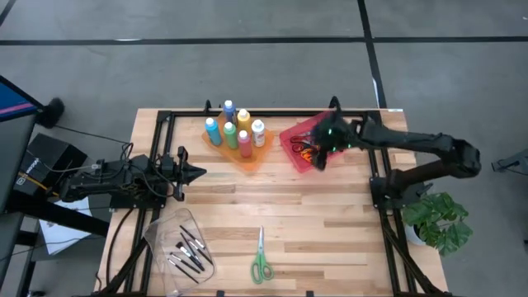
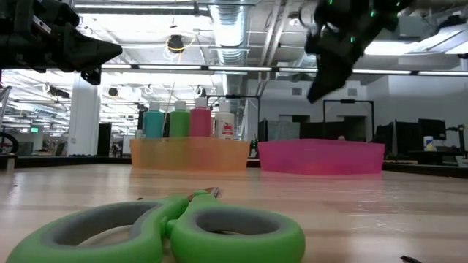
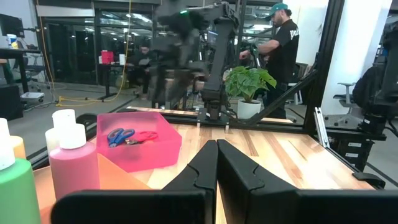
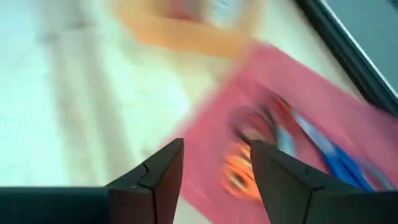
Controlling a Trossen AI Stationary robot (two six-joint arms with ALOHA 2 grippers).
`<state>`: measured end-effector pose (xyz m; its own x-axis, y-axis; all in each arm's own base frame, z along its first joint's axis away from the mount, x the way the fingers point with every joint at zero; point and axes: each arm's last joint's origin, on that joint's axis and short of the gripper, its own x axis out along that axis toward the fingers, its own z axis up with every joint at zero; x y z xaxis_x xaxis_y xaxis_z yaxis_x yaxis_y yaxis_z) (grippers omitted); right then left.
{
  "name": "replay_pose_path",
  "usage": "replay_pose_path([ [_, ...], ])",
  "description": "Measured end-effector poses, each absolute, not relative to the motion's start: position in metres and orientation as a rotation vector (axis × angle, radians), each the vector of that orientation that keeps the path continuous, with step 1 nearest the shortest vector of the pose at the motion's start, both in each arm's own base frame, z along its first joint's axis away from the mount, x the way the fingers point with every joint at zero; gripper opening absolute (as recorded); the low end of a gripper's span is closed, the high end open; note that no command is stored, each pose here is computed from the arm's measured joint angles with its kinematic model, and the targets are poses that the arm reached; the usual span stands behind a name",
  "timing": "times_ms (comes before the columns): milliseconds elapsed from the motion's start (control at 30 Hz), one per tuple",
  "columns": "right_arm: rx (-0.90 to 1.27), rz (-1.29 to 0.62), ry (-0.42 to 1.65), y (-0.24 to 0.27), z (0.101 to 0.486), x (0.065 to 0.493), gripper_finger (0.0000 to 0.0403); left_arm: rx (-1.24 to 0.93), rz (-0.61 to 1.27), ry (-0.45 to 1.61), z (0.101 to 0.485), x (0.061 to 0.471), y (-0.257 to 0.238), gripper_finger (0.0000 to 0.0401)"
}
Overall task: Pick & Place Paint Supplies
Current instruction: Put the green scissors into the pink bin
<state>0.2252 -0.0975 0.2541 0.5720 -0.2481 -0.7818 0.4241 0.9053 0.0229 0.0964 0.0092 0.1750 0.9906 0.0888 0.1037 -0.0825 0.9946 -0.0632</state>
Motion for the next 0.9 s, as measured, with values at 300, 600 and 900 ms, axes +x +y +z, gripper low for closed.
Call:
replay_pose_path([
  [300,-0.171,0.061,0.713,-0.003,0.24,0.29,0.0186,-0.059,0.086,-0.107,0.175,0.096,0.009,0.0001],
  [600,-0.282,0.429,0.633,0.072,0.213,0.362,0.0203,-0.059,0.086,-0.107,0.175,0.096,0.009,0.0001],
  [900,-0.32,0.706,0.568,0.134,0.199,0.416,0.0199,-0.059,0.086,-0.107,0.175,0.096,0.009,0.0001],
])
